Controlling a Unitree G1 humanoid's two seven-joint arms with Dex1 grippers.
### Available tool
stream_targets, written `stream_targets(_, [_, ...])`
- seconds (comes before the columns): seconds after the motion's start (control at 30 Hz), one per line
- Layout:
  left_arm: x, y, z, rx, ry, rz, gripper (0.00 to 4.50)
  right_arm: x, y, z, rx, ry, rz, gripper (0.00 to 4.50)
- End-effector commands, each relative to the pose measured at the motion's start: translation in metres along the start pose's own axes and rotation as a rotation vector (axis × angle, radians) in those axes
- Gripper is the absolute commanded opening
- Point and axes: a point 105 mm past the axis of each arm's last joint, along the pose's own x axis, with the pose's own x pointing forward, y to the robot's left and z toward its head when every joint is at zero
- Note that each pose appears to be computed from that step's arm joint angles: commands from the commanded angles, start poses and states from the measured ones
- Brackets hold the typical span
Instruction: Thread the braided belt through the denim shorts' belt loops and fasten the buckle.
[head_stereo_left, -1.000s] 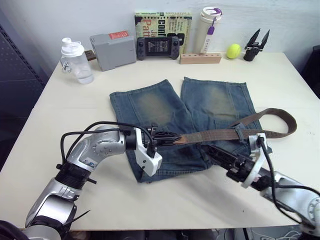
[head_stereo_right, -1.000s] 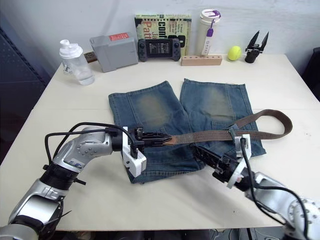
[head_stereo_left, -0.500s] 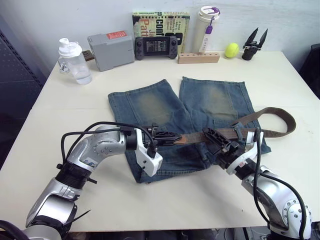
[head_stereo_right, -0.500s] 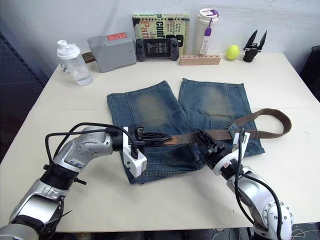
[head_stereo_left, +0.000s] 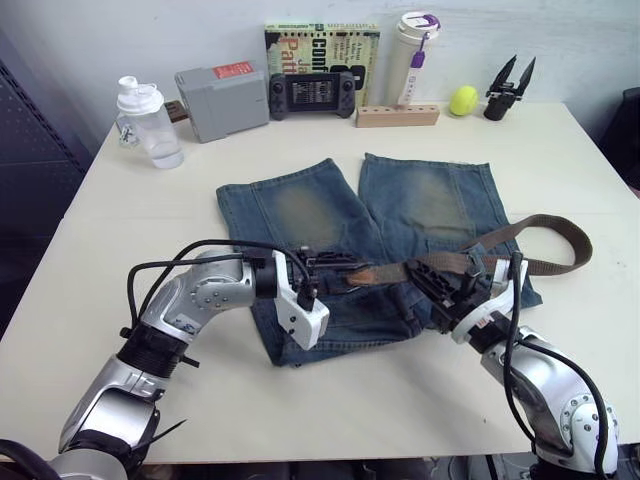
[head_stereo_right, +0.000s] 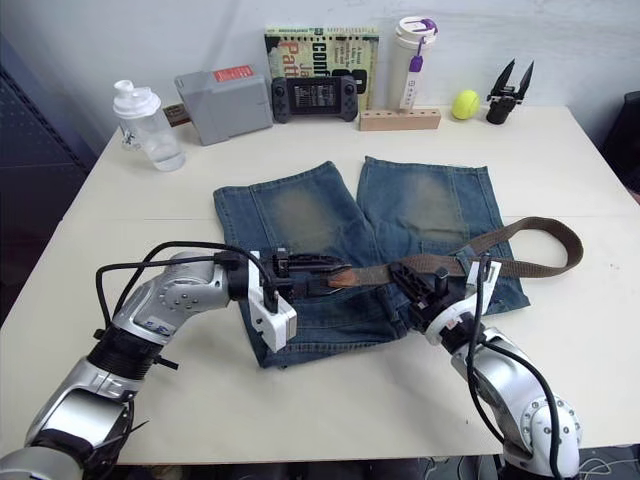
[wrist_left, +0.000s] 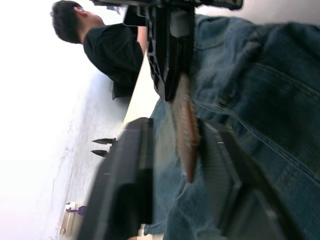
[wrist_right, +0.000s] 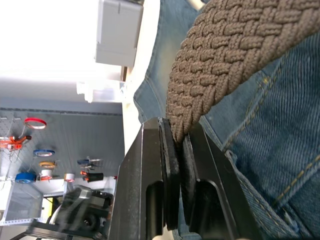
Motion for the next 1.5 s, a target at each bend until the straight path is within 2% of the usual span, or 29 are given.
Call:
stream_targets(0.03, [-0.012,0.010,0.006,-0.232,-0.035,0.078,3.61,-0.009,0.011,0.021,-0.040,-0.058,0.055,0.00])
stream_targets(0.2, [-0.031,-0.008,0.013,-0.693,-0.054,0.019,3.61,-0.025,0.019,0.048,-0.171,-0.070,0.139,0.00])
stream_targets(0.3, [-0.038,-0.023,0.024,-0.838,-0.061,-0.055,3.61,-0.032,0.018,0.060,-0.230,-0.041,0.155,0.00])
stream_targets(0.4, [-0.042,-0.028,0.031,-0.953,-0.068,-0.063,3.61,-0.039,0.012,0.065,-0.277,0.015,0.141,0.00])
stream_targets(0.6, [-0.044,-0.032,0.038,-1.021,-0.058,-0.084,3.61,-0.045,-0.002,0.070,-0.352,0.073,0.106,0.00])
stream_targets(0.87, [-0.046,-0.035,0.042,-1.012,-0.044,-0.095,3.61,-0.040,-0.014,0.075,-0.309,0.039,0.095,0.00])
stream_targets(1.0, [-0.047,-0.036,0.042,-1.011,-0.042,-0.095,3.61,-0.038,-0.018,0.086,-0.314,-0.016,0.078,0.00])
stream_targets(1.3, [-0.046,-0.034,0.041,-0.993,-0.035,-0.091,3.61,-0.029,-0.025,0.068,-0.306,0.034,0.088,0.00])
stream_targets(1.5, [-0.045,-0.031,0.038,-0.982,-0.028,-0.085,3.61,-0.023,-0.025,0.045,-0.320,0.122,0.121,0.00])
